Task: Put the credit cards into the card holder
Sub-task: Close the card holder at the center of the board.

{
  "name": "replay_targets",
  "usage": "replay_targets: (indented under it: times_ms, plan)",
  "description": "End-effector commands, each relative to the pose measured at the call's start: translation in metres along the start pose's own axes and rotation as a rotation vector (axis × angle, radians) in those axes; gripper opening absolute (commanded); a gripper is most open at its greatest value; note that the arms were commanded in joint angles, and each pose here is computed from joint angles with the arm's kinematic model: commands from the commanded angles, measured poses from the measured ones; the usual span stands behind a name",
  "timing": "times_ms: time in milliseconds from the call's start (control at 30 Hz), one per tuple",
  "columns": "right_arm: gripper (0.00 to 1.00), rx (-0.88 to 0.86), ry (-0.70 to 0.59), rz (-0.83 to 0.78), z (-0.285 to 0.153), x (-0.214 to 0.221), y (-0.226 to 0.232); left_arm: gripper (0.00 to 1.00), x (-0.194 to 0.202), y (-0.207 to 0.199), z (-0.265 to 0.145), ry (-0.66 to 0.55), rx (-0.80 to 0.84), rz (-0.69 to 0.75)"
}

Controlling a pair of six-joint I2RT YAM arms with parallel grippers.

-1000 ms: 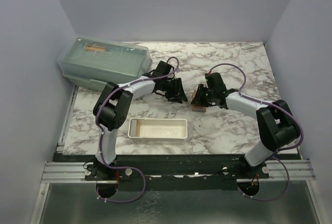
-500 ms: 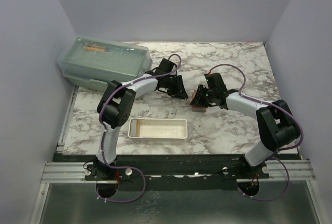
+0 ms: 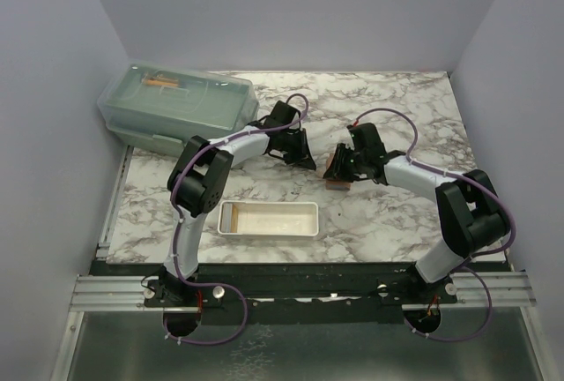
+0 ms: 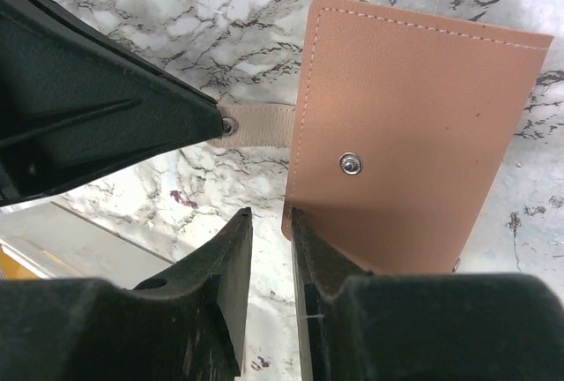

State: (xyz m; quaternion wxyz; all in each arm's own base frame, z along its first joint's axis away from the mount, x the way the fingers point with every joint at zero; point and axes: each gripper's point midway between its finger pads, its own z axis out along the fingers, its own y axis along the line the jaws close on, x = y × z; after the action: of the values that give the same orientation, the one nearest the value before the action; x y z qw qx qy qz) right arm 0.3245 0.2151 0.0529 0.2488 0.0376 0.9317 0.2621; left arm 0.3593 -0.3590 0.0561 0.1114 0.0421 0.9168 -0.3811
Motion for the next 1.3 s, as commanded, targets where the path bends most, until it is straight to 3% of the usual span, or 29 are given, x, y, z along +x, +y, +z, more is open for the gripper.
replay_targets:
  times_ms: [0, 333, 533, 800, 967, 1100, 1267]
  plan:
    - [0.29, -0.016, -0.023, -0.007, -0.015, -0.02, 0.007, 0.0, -0.001, -0.004, 0.002, 0.007, 0.002, 0.033]
    - [0.37, -0.008, -0.021, -0.003, -0.029, -0.033, -0.015, 0.0, 0.004, -0.009, -0.001, 0.04, 0.043, 0.043]
    - [0.28, -0.152, 0.082, 0.014, -0.004, 0.0, -0.009, 0.0, 0.001, -0.026, -0.008, 0.04, 0.088, 0.049]
    - [0.25, -0.116, 0.111, 0.074, 0.016, 0.02, -0.028, 0.0, 0.002, -0.04, -0.006, 0.031, 0.09, 0.067]
    - [0.25, -0.106, 0.071, 0.101, 0.012, 0.012, -0.027, 0.0, 0.006, -0.054, 0.007, 0.032, 0.091, 0.102]
    - [0.27, -0.119, 0.06, 0.128, 0.006, 0.008, -0.022, 0.0, 0.007, -0.058, 0.016, 0.031, 0.078, 0.097]
    - [0.38, -0.108, 0.05, 0.122, -0.01, 0.001, -0.016, 0.0, 0.01, -0.037, 0.029, 0.035, 0.018, 0.05]
